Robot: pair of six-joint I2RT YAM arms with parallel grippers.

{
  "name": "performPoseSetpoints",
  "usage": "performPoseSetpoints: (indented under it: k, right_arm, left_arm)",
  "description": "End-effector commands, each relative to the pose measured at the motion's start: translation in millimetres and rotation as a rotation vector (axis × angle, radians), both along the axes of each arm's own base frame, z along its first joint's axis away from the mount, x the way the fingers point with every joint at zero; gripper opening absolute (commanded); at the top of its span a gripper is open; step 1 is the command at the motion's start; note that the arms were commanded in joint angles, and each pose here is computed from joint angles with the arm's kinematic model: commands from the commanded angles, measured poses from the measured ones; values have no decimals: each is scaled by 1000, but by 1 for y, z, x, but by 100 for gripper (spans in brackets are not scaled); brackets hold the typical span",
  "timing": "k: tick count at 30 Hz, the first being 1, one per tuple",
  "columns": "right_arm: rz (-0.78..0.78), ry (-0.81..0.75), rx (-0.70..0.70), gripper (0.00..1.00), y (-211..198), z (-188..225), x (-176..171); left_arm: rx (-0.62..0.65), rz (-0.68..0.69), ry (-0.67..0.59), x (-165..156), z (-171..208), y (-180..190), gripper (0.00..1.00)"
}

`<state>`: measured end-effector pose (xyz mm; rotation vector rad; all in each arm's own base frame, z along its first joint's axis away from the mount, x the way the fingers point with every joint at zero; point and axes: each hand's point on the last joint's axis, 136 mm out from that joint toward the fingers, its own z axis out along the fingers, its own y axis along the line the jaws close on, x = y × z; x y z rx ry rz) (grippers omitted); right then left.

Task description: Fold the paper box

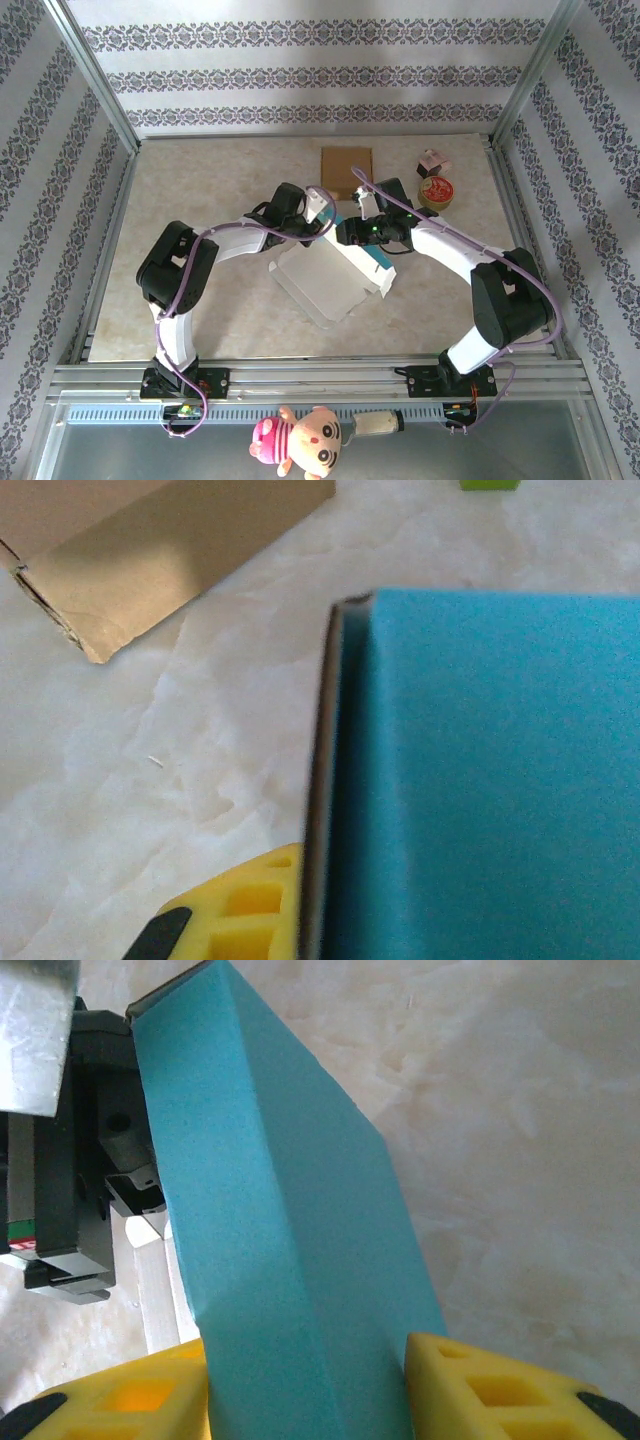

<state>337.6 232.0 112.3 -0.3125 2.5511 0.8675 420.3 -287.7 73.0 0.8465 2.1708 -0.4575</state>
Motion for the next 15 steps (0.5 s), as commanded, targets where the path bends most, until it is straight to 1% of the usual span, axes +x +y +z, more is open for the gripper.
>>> performPoseSetpoints:
  k: [1, 4, 6, 7, 8, 9, 10, 12, 15]
  right_arm:
    - [-25, 72, -31, 47, -2, -18, -14]
    - [-30, 80, -42, 47, -2, -23, -17]
    - [-29, 81, -41, 47, -1, -24, -18]
    - [-29, 78, -39, 47, -1, -23, -18]
    - [-29, 79, -39, 48, -1, -23, -19]
    - [-29, 77, -39, 48, -1, -22, -18]
    - [-28, 73, -37, 48, -1, -20, -18]
    - [-28, 68, -39, 48, -1, -19, -18]
    - [-30, 69, -40, 48, -1, -19, -18]
  left_arm:
    - [39, 99, 23, 8, -20, 10, 0]
    - [92, 103, 2, 5, -24, 11, 0]
    - [104, 107, -9, 4, -25, 12, 0]
    - [97, 109, -11, 4, -26, 12, 12]
    - [95, 110, -11, 4, -26, 12, 21]
    - [98, 108, -8, 4, -27, 12, 22]
    - [107, 108, -4, 4, -29, 13, 20]
    - [119, 121, -8, 7, -31, 15, 0]
    - [133, 175, -40, 11, -31, 22, 0]
